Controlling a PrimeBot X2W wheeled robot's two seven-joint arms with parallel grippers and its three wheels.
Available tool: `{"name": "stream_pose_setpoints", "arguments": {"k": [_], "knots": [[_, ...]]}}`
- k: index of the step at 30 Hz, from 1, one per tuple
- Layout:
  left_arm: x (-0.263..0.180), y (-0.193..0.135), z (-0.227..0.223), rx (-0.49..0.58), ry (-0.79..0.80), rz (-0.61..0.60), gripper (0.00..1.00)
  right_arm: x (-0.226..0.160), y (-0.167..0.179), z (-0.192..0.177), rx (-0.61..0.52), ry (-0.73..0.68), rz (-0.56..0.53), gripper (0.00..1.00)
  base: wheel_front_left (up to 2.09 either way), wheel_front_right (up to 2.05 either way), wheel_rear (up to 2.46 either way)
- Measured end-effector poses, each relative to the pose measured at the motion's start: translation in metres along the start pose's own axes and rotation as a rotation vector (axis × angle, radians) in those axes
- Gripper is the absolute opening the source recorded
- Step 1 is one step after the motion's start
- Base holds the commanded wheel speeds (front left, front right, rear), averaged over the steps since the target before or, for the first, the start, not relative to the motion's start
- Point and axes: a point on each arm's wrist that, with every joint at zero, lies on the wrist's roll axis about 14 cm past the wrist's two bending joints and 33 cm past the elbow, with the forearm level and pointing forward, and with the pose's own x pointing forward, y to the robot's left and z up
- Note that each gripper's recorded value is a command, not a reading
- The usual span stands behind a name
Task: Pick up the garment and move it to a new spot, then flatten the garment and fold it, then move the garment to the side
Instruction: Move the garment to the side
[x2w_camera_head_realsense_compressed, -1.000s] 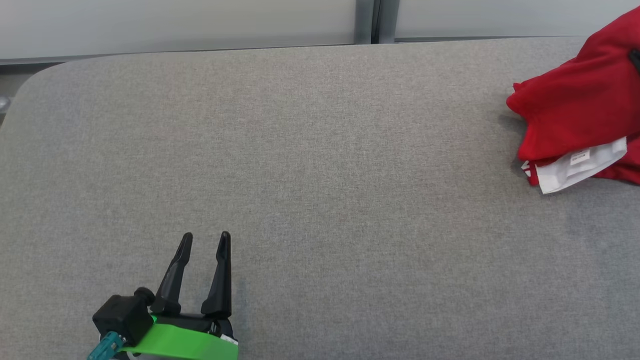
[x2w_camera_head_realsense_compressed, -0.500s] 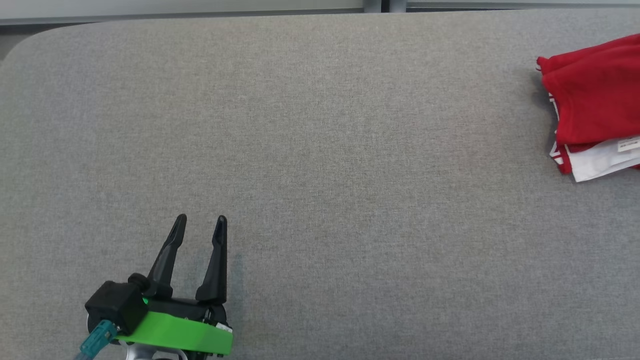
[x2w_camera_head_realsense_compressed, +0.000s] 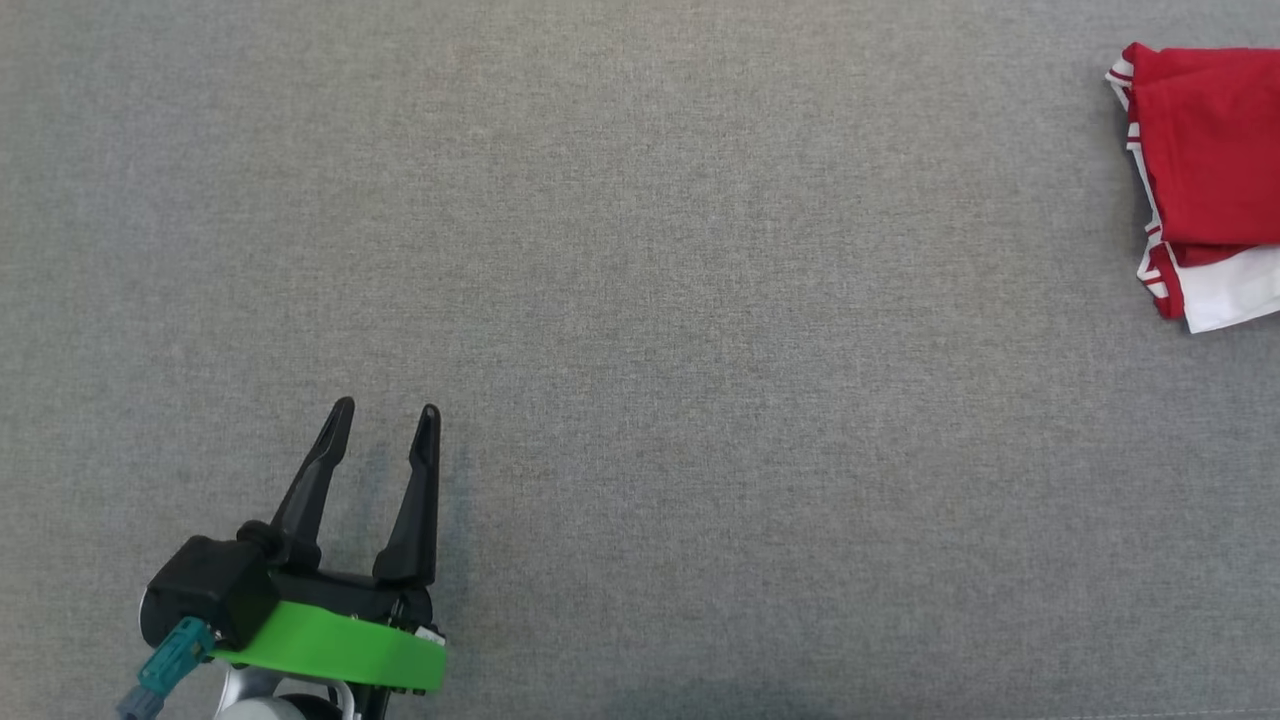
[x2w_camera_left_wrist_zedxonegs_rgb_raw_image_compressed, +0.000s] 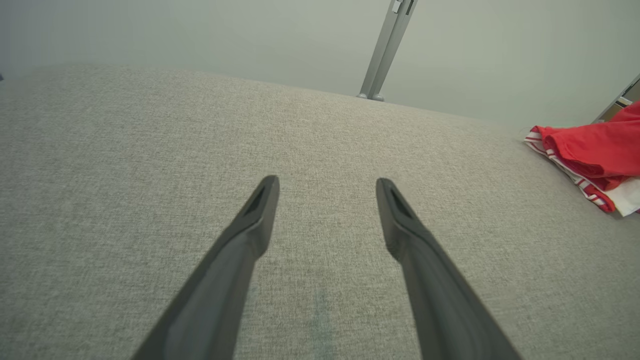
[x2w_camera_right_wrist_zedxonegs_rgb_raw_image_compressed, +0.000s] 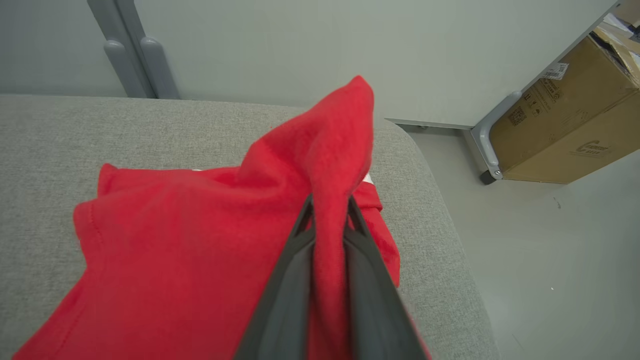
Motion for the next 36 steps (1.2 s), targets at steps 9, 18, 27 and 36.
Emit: {"name": "stream_pose_setpoints", "arguments": {"k": [9,18,27,36], "knots": [[0.008,0.002,-0.008,0.011,0.026,-0.007,1.0,0.009,-0.005,-0.027,-0.01,0.047,-0.053,0.0,0.0,0.0,0.0],[0.011,-0.001,-0.01,0.01,0.036,-0.021,1.0,0.003,-0.026,-0.036,-0.01,0.055,-0.12,1.0,0.0,0.0,0.0],[0.014,-0.005,-0.013,0.009,0.044,-0.037,1.0,-0.006,-0.026,-0.068,0.017,0.11,-0.141,1.0,0.0,0.0,0.0],[0.016,-0.012,-0.009,0.012,0.029,-0.057,1.0,-0.017,-0.036,-0.046,0.036,0.001,-0.165,1.0,0.0,0.0,0.0]]}}
